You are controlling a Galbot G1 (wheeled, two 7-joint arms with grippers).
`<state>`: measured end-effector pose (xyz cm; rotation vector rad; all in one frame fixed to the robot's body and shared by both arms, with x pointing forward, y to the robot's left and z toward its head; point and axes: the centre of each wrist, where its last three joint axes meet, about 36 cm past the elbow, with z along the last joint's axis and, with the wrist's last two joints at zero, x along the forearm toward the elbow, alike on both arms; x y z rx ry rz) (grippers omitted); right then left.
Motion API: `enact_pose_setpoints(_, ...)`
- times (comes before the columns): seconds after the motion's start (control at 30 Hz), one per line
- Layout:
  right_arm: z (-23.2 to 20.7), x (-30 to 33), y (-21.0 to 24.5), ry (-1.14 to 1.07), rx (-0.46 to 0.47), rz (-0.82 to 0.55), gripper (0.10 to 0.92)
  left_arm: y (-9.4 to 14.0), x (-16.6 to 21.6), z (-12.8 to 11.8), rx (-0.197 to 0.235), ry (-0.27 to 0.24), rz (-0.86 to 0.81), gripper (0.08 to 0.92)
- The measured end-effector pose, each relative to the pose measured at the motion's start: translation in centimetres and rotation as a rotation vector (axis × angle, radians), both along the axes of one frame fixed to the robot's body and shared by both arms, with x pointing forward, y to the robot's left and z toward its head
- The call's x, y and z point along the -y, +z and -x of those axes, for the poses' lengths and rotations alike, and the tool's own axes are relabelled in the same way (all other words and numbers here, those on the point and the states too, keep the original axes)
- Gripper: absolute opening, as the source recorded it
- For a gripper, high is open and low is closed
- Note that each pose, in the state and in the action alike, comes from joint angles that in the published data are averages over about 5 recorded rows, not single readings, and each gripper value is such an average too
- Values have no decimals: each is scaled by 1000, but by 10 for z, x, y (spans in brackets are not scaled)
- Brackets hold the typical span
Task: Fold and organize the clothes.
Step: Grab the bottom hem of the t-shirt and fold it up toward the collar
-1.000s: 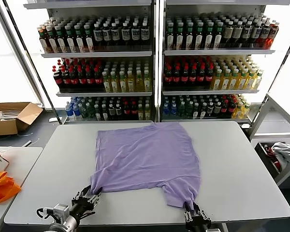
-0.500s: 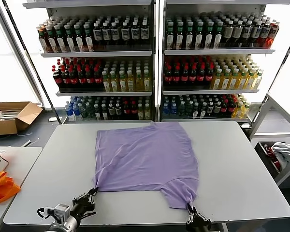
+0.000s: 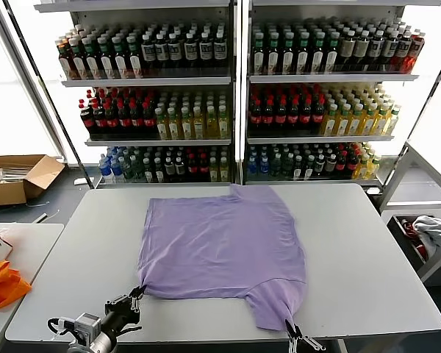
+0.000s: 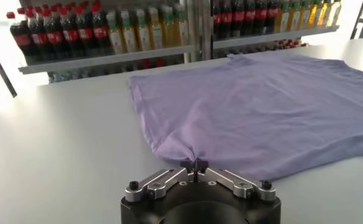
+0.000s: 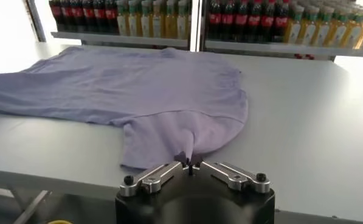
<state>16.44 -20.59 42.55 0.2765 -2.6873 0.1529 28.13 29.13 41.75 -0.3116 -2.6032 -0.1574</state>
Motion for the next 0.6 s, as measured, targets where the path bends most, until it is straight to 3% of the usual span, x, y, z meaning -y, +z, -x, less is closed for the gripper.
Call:
enact_pose_setpoints(0.33,15,9,14,32,41,-5,109,15,1,21,-34,-18,-22,86)
enact_pose_setpoints(0.6,-1,12,19,29,96,-29,109,25,5,26,-34,-30,-19,86)
